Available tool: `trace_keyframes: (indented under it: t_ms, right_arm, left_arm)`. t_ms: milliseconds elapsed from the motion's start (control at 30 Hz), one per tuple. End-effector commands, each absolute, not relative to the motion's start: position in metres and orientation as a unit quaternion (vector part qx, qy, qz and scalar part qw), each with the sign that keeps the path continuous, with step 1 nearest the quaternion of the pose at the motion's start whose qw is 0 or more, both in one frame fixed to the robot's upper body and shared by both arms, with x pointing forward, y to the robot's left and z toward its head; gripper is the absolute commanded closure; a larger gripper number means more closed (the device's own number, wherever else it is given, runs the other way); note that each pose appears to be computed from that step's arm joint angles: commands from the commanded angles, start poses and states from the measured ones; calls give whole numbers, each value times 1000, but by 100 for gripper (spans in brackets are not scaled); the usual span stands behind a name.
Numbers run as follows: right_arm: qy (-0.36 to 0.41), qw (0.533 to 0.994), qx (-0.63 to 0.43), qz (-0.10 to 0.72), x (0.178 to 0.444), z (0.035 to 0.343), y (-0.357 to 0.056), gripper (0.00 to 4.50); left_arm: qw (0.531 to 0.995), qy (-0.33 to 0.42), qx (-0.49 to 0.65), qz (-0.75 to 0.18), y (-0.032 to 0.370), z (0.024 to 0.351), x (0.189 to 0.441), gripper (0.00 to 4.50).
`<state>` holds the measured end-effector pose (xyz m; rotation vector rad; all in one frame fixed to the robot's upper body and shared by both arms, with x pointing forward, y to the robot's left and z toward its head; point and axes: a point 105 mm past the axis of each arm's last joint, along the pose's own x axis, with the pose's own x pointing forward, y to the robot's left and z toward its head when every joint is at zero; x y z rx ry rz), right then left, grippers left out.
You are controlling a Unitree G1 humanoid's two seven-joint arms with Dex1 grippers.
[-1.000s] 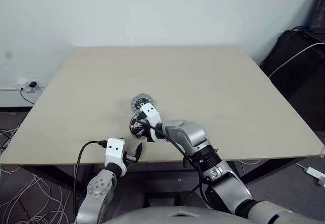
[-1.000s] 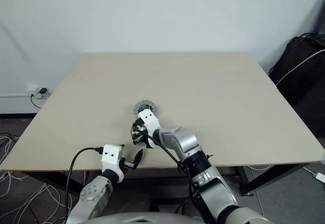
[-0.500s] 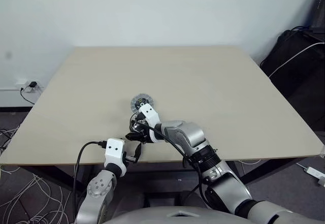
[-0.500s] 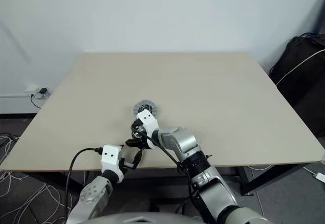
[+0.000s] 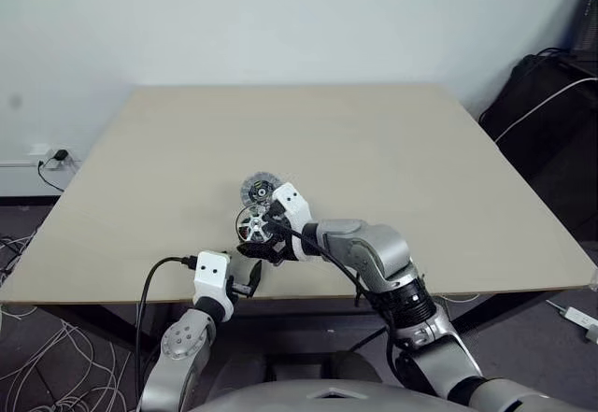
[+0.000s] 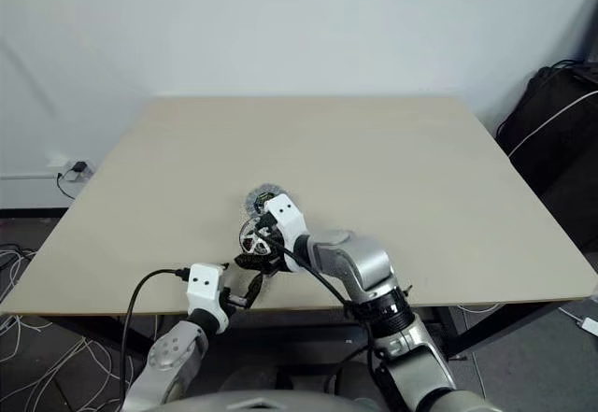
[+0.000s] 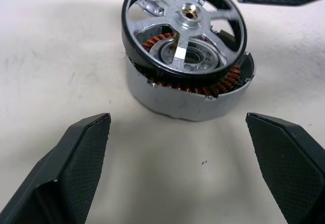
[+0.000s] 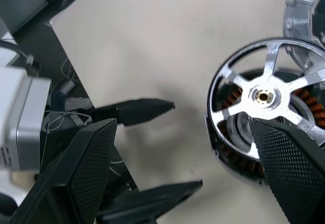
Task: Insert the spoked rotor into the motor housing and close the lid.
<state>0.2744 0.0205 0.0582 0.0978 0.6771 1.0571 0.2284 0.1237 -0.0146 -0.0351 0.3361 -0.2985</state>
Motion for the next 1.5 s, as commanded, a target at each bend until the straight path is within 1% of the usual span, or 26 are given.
trace_keyframes:
  t_ms: [33, 100, 167, 200, 233, 333, 400, 433, 600, 633, 733, 833, 1167, 1500]
  right_arm:
    - [257, 830, 32, 494, 279, 79, 23, 4]
    - [207, 856, -3, 473, 289, 88, 20, 4]
    - [169, 870, -37, 461, 295, 94, 19, 4]
    - [159, 874, -47, 457, 297, 96, 18, 42]
    - [151, 877, -57, 452, 299, 96, 17, 65]
    - [136, 884, -92, 437, 306, 93, 16, 163]
    - [133, 886, -105, 432, 308, 90, 16, 223]
    - [134, 886, -119, 428, 311, 87, 18, 262]
    - [142, 884, -144, 421, 318, 75, 28, 425]
    - [142, 883, -146, 422, 318, 74, 29, 445]
    - [142, 882, -147, 424, 319, 73, 31, 445]
    - [157, 878, -159, 424, 325, 63, 40, 445]
    - [180, 872, -163, 425, 334, 49, 50, 445]
    - [214, 861, -148, 437, 323, 41, 40, 445]
  left_arm:
    - [978, 138, -17, -156, 121, 0, 234, 0]
    - [978, 137, -17, -157, 121, 0, 234, 0]
    - [978, 137, -17, -157, 121, 0, 234, 0]
    - [978, 137, -16, -157, 121, 0, 234, 0]
    - [978, 137, -16, -158, 121, 0, 234, 0]
    - [978, 137, -15, -158, 122, 0, 235, 0]
    - [978, 137, -15, -159, 121, -1, 235, 0]
    - [978, 137, -15, -159, 121, 0, 235, 0]
    - [977, 136, -14, -162, 121, 0, 237, 0]
    - [977, 136, -14, -162, 120, 0, 237, 0]
    - [977, 136, -13, -162, 120, 0, 237, 0]
    - [977, 135, -13, -162, 120, 0, 237, 0]
    - [978, 136, -14, -160, 119, 0, 236, 0]
    - [978, 136, -16, -159, 120, 0, 235, 0]
